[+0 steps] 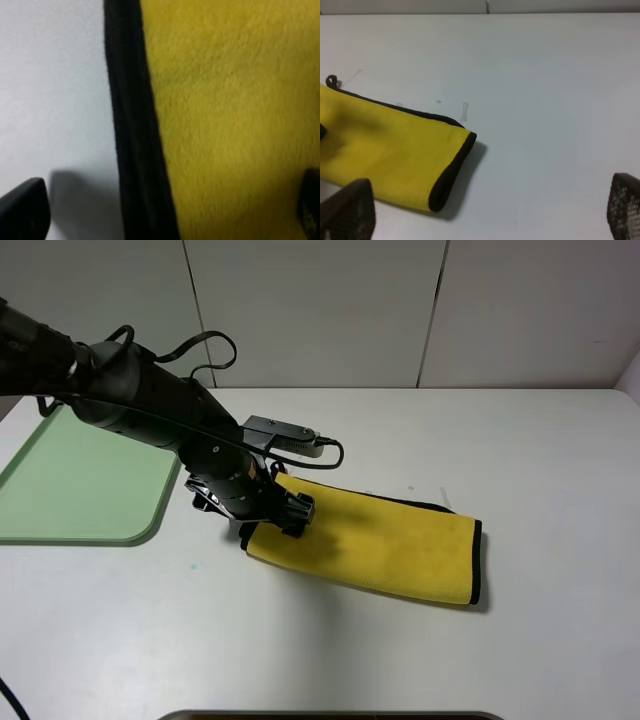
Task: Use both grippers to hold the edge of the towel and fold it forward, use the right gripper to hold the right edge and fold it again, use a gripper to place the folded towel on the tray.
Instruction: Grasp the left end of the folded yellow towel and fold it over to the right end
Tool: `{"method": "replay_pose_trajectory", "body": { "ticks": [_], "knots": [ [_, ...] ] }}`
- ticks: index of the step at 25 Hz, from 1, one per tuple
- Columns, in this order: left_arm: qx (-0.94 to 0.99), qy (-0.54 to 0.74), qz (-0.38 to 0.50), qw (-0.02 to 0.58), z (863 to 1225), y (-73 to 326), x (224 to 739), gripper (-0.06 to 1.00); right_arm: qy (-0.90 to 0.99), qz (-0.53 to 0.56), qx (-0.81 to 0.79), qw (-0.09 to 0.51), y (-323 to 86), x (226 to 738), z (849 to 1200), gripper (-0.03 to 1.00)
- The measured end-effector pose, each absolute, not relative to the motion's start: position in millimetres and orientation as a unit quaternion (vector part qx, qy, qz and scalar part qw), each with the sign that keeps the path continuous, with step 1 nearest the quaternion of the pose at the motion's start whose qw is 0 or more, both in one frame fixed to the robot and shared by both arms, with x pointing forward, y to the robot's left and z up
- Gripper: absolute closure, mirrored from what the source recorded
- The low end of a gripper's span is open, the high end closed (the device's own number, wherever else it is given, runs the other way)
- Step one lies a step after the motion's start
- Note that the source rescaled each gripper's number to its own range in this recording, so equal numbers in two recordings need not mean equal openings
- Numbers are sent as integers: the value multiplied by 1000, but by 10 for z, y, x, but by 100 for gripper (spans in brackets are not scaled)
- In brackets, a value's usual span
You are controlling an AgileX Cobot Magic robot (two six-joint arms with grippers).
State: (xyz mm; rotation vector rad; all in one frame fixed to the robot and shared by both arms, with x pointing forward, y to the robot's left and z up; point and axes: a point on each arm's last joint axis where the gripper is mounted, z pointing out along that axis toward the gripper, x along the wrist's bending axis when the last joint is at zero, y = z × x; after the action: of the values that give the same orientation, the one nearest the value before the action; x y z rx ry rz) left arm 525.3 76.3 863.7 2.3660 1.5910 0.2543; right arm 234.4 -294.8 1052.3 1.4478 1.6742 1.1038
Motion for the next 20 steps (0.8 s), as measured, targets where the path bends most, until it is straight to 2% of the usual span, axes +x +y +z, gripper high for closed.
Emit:
{"method": "replay_pose_trajectory", "body": {
  "ticks": [5,10,14,20],
  "knots": [
    [819,549,87,140,8604,754,5259,0,639,422,553,328,-2948,2344,10523,-3],
    [819,548,88,146,8607,739,5275,16,639,422,553,328,-2948,2344,10523,-3],
    [818,548,88,152,8606,730,5280,37,639,422,553,328,-2948,2344,10523,-3],
    [818,548,87,154,8607,727,5282,75,639,422,553,328,-2948,2344,10523,-3]
  ]
}}
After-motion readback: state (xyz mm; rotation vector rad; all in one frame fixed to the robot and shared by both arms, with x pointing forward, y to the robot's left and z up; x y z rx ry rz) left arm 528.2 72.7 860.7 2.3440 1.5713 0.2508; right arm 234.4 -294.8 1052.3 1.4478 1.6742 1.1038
